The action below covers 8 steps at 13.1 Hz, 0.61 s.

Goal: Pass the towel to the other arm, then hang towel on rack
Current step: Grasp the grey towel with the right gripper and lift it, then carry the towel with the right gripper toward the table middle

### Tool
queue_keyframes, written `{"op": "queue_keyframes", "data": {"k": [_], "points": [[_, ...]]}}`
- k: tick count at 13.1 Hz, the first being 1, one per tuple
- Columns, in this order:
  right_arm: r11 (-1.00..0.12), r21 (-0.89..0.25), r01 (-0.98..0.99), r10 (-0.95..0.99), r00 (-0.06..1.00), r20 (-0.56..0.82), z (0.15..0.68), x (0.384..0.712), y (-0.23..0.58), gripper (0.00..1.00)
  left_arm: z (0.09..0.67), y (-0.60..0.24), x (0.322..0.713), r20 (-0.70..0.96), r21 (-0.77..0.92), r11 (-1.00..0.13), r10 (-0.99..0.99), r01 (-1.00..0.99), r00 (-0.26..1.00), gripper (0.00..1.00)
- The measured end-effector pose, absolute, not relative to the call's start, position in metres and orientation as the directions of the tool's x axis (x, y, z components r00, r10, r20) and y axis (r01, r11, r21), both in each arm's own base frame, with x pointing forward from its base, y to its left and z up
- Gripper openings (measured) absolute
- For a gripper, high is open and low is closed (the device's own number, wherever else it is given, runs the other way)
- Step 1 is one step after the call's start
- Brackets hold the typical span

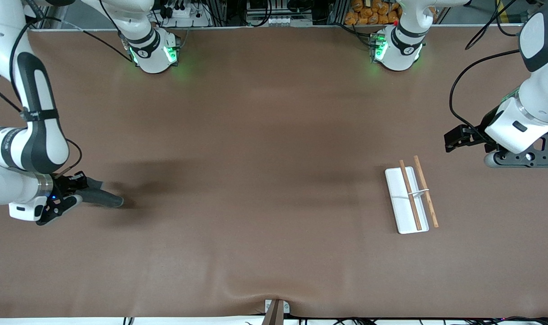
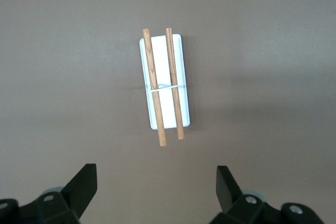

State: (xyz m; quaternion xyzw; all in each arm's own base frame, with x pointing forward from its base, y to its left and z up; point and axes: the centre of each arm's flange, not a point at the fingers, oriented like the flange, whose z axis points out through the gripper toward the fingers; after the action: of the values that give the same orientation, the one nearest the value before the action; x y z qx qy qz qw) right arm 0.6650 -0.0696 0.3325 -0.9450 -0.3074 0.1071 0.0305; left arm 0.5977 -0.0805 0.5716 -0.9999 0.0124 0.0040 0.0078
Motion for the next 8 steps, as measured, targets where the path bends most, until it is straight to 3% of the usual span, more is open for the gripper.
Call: {"op": "queue_keyframes", "data": {"k": [8], "points": [[-0.590,-0.086,0.803,0.805,0.593,0.009,0.430,0.663,0.159,0.04,0.582,-0.081,0.594,0.009,-0.014,-1.000,-0.025,-0.025,1.000,1.00]]}}
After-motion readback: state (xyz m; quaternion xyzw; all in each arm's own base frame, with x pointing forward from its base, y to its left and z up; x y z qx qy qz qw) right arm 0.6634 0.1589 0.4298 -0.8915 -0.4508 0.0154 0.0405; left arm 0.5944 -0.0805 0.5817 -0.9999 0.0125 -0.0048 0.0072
